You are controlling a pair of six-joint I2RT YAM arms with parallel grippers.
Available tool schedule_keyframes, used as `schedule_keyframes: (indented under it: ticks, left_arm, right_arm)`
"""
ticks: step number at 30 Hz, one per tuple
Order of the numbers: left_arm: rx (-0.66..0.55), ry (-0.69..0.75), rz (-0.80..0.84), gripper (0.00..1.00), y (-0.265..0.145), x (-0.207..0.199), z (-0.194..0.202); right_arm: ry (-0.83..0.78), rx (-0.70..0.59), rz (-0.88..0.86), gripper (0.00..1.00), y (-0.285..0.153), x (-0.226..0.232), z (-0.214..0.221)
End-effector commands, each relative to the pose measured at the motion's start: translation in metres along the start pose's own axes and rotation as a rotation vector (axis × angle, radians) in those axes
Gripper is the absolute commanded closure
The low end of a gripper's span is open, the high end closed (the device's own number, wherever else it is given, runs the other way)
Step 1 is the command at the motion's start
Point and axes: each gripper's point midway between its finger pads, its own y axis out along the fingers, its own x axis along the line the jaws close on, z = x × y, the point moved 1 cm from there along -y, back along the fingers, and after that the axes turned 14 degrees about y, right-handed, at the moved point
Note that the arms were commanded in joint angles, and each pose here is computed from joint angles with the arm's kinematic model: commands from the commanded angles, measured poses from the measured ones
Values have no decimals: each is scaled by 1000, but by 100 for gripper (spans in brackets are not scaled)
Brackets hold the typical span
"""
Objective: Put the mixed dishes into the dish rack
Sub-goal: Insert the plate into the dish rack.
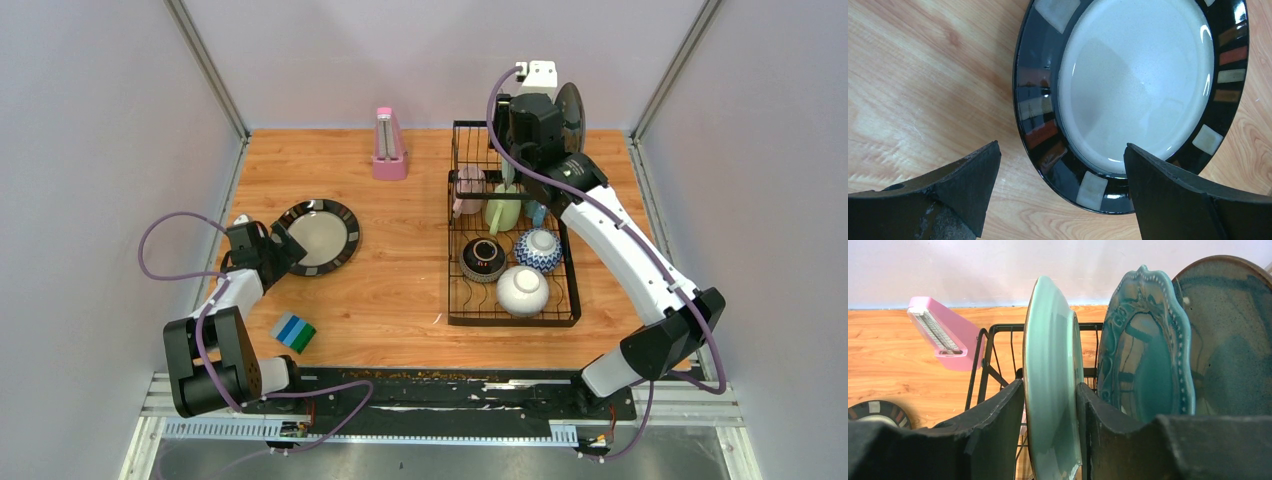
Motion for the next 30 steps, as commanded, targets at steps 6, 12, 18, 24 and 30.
schedule_keyframes:
  ticks: [6, 12, 18, 24, 30]
  left_arm:
    - [-44, 20, 12, 0, 0, -3, -18]
    - [-43, 25, 7, 0, -1, -2, -19]
    - [-47, 23, 5, 0, -1, -2, -20]
    - [-59, 26, -18, 0, -3, 1, -22]
    - [-113, 31, -48, 0, -15, 5, -29]
  right_arm:
    - [65, -91, -52, 60, -12, 13, -35]
    - [43, -112, 19, 73, -8, -2, -37]
    - [58, -123, -7, 59, -17, -4, -47]
    - [66, -101, -122, 42, -30, 11, -50]
    - [79, -79, -288, 31, -48, 33, -53]
